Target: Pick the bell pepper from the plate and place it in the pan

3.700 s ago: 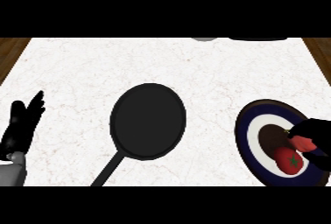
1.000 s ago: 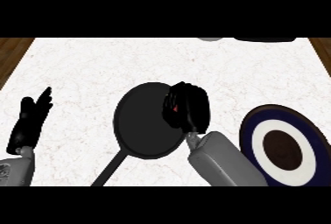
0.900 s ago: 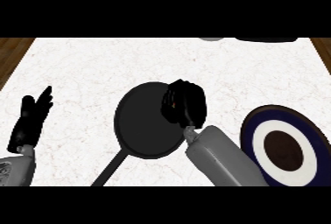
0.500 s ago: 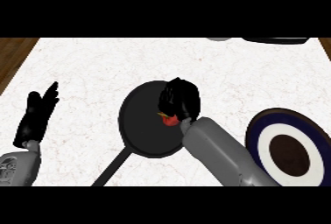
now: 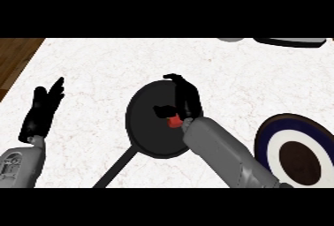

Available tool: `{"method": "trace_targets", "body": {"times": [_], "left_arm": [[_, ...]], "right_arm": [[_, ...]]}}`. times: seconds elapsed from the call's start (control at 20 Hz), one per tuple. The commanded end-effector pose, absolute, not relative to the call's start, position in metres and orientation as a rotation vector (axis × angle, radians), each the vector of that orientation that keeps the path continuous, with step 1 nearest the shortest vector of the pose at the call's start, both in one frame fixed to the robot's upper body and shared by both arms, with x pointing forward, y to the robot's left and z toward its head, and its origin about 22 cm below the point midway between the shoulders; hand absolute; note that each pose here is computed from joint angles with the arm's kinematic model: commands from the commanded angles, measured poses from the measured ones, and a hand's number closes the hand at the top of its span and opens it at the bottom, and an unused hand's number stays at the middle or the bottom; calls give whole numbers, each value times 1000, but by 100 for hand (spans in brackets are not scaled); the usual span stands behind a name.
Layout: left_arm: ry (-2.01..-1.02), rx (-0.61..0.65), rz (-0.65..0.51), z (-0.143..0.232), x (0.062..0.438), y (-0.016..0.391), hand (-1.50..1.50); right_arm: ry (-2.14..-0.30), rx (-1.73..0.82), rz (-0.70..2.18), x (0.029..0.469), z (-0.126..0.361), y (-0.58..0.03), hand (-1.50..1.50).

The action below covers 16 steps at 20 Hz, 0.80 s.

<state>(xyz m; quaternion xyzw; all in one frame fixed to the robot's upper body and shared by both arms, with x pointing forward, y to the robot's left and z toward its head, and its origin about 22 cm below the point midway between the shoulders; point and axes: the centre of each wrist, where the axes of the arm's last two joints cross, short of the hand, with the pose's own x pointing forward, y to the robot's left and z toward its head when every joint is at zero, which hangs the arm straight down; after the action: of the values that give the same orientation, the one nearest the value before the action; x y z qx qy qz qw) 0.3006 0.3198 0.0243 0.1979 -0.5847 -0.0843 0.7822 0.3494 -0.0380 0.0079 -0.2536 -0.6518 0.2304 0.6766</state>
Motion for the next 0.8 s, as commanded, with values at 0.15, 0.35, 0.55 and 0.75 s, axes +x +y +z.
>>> {"method": "trace_targets", "body": {"times": [0.15, 0.35, 0.55, 0.75], "left_arm": [[-1264, 425, -209, 20, 304, 305, 0], [-1265, 422, -178, 17, 302, 318, 0], [-1245, 439, -165, 14, 295, 322, 0], [-1223, 458, -148, 16, 283, 337, 0]], "right_arm": [[-1570, -531, 359, 352, 9, -38, -150], [-1668, -532, 231, 358, 24, -33, -150], [-1671, -547, 115, 364, 28, -37, -150], [-1627, -572, 47, 363, 17, -45, -150]]}}
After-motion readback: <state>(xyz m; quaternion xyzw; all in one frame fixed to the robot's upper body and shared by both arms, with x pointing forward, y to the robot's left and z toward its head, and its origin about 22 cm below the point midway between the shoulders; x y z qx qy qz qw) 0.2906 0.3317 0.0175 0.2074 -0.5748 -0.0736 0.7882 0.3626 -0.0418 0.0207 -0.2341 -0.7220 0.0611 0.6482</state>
